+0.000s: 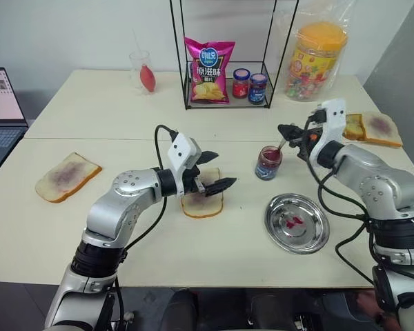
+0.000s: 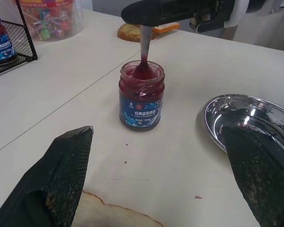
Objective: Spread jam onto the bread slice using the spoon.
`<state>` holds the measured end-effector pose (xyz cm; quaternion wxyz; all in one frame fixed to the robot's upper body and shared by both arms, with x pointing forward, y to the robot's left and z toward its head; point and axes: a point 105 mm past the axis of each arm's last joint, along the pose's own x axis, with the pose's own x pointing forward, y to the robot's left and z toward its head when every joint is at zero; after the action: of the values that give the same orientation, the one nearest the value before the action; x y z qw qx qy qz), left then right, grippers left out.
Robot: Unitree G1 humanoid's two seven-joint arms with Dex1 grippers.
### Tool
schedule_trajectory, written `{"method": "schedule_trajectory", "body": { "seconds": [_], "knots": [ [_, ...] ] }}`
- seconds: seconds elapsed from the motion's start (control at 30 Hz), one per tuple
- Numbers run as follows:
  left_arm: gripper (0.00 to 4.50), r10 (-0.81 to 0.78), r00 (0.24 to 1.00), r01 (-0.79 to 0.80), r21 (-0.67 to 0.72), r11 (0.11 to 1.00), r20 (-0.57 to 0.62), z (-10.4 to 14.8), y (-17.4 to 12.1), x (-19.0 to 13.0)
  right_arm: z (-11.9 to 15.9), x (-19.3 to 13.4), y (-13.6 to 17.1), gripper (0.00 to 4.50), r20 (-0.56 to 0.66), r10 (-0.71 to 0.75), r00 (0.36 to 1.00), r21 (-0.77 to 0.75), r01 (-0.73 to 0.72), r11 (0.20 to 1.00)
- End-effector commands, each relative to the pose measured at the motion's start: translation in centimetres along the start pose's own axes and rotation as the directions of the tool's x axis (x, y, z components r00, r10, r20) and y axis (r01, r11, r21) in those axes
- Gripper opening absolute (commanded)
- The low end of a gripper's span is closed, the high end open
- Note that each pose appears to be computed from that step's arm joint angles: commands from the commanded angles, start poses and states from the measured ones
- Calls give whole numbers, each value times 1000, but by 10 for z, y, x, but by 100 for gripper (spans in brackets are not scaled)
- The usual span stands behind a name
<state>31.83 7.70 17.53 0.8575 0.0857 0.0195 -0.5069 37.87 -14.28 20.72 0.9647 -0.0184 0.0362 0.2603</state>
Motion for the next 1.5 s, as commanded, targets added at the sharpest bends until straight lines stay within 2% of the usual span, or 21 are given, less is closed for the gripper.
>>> {"method": "schedule_trajectory", "body": {
  "seconds": [0.03,0.13,0.47,0.7,0.97,1.5],
  "knots": [
    [450,-16,999,14,55,998,35,15,-4,-1,12,-2,3,2,45,7,999,-122,-2,993],
    [450,-19,999,17,51,999,36,14,-6,0,3,2,7,2,32,9,999,-177,-3,984],
    [450,-14,999,12,55,998,38,15,-5,0,-17,8,7,2,-4,-7,1000,-193,6,981],
    [450,-12,999,10,57,998,43,16,-4,0,-10,13,9,2,25,-36,999,45,35,998],
    [450,-21,999,18,61,998,44,17,-4,2,-2,9,2,2,41,-79,996,295,63,953],
    [450,-30,998,26,71,997,50,19,-2,5,13,-2,-15,2,74,-167,983,519,105,848]
  ]
}}
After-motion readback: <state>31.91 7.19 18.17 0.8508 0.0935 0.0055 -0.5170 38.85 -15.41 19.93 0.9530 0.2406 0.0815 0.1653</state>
